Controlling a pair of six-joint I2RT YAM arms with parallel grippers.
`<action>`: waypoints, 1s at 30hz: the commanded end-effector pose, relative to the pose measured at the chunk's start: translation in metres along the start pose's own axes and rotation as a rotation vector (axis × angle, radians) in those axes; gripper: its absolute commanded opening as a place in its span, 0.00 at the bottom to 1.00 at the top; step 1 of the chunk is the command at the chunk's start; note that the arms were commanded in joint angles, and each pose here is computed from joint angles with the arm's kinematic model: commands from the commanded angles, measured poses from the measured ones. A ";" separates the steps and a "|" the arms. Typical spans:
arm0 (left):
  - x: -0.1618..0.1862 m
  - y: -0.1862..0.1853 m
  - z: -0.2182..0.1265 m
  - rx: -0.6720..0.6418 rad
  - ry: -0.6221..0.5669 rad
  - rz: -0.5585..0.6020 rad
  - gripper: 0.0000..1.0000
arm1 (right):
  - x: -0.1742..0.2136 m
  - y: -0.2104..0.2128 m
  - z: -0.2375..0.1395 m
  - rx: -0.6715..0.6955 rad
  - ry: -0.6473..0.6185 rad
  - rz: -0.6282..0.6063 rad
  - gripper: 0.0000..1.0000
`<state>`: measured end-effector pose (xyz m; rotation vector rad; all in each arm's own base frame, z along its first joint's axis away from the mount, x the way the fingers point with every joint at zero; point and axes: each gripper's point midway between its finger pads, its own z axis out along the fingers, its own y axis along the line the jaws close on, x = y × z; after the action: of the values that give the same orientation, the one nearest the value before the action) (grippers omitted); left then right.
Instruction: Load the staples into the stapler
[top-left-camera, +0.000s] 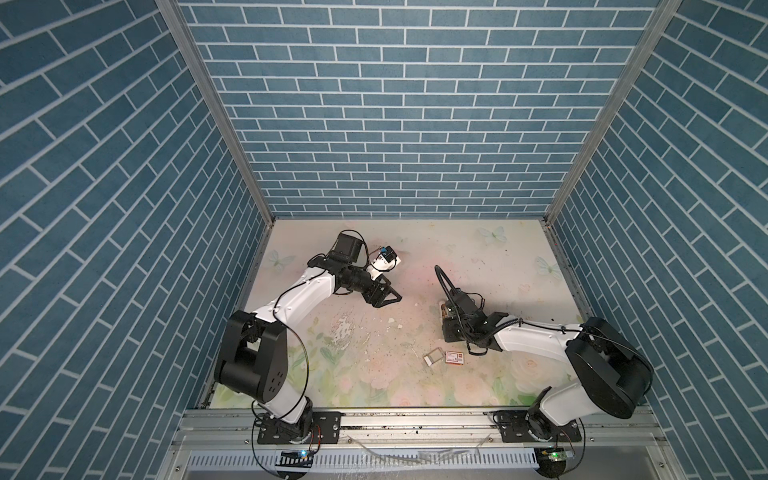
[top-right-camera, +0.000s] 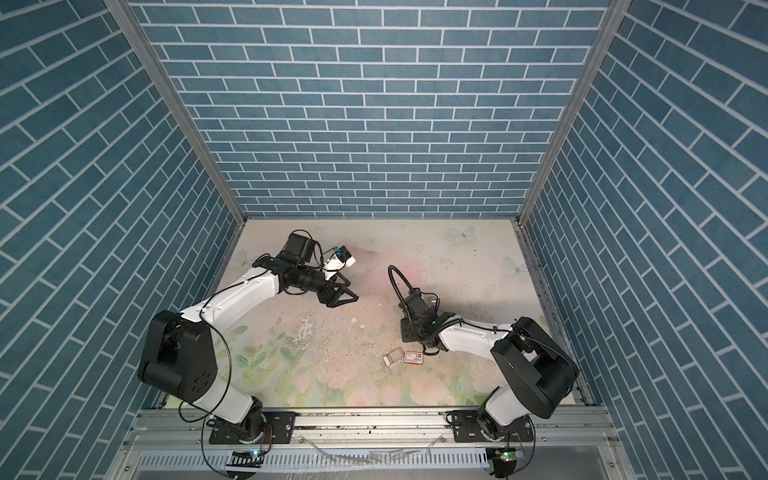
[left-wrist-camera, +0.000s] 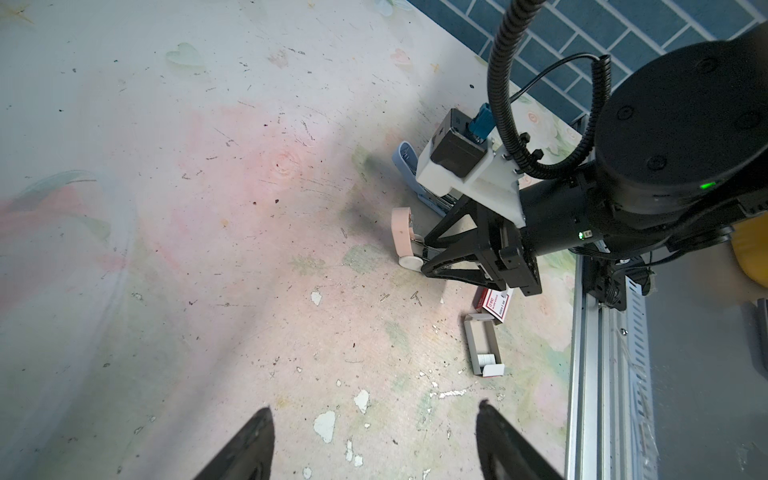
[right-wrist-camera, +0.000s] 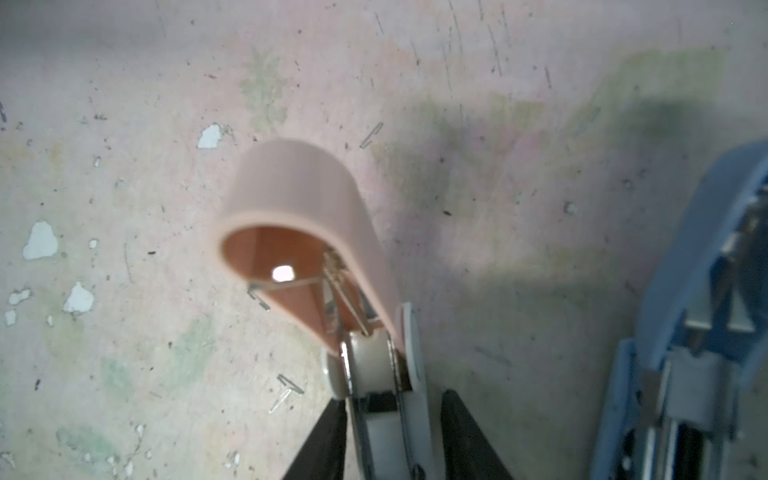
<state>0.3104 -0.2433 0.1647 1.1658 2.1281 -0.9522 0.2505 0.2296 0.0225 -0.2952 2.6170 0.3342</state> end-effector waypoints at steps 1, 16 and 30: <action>0.003 -0.004 -0.002 0.011 -0.001 0.006 0.77 | -0.005 0.004 0.005 0.005 0.002 -0.023 0.35; 0.001 -0.005 -0.003 0.009 -0.004 0.009 0.77 | -0.033 0.030 0.030 -0.017 0.007 -0.073 0.33; 0.004 -0.001 -0.004 -0.014 0.020 0.013 0.77 | -0.031 0.022 -0.016 -0.058 -0.081 -0.054 0.42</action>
<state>0.3113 -0.2421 0.1635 1.1742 2.1273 -0.9334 0.2689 0.2535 0.0442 -0.3559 2.5424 0.3837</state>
